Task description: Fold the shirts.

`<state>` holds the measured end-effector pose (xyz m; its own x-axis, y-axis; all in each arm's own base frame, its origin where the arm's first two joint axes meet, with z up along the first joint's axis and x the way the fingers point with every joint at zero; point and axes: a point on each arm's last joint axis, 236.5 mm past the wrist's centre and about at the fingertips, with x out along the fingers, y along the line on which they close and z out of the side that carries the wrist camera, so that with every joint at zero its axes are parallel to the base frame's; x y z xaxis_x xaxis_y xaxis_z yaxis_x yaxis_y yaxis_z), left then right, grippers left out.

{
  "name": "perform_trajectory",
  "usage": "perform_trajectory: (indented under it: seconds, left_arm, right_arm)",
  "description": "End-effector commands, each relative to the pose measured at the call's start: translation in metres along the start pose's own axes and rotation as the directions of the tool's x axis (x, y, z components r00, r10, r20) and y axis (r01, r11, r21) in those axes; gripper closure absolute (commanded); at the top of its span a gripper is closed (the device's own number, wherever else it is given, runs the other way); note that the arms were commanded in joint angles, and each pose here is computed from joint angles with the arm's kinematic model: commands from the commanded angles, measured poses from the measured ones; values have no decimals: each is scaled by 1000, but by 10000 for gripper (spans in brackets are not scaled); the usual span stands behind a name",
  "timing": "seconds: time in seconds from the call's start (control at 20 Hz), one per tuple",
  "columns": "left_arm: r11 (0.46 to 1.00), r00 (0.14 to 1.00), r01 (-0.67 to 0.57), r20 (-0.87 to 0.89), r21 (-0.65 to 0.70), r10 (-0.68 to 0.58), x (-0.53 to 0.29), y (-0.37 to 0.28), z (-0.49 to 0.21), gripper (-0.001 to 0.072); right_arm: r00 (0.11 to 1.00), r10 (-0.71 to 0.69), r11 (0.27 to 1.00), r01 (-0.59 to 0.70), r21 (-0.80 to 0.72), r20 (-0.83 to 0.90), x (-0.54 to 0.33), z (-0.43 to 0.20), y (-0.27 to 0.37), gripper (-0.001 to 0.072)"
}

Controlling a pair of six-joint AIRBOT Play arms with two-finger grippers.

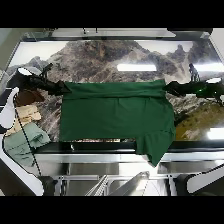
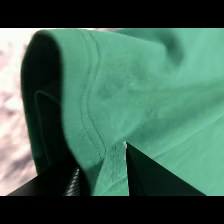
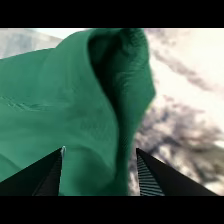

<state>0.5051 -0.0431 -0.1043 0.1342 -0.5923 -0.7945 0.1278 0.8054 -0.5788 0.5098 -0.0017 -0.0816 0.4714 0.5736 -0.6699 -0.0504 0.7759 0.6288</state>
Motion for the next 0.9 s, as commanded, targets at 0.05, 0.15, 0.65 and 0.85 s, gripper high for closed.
perform_trajectory:
  seconds: [0.05, 0.15, 0.65, 0.85]
  left_arm:
    - [998, 999, 50, -14, 41, -50, -55, -35, 4, 421]
    - [998, 998, 55, -14, 19, -54, -94, -46, 3, 421]
    - [936, 944, -235, -290, -262, 156, -113, -11, -176, 421]
    - [934, 925, -241, -352, -265, 139, -63, -3, -233, 421]
  right_arm:
    - [999, -26, 1000, 27, -13, 22, -28, 10, 2, 209]
    - [998, -55, 998, 55, -20, 27, -59, 13, 4, 209]
    - [973, 162, 985, -149, 89, -165, -110, -90, 75, 319]
    - [973, 183, 978, -166, 123, -141, -121, -121, 86, 320]
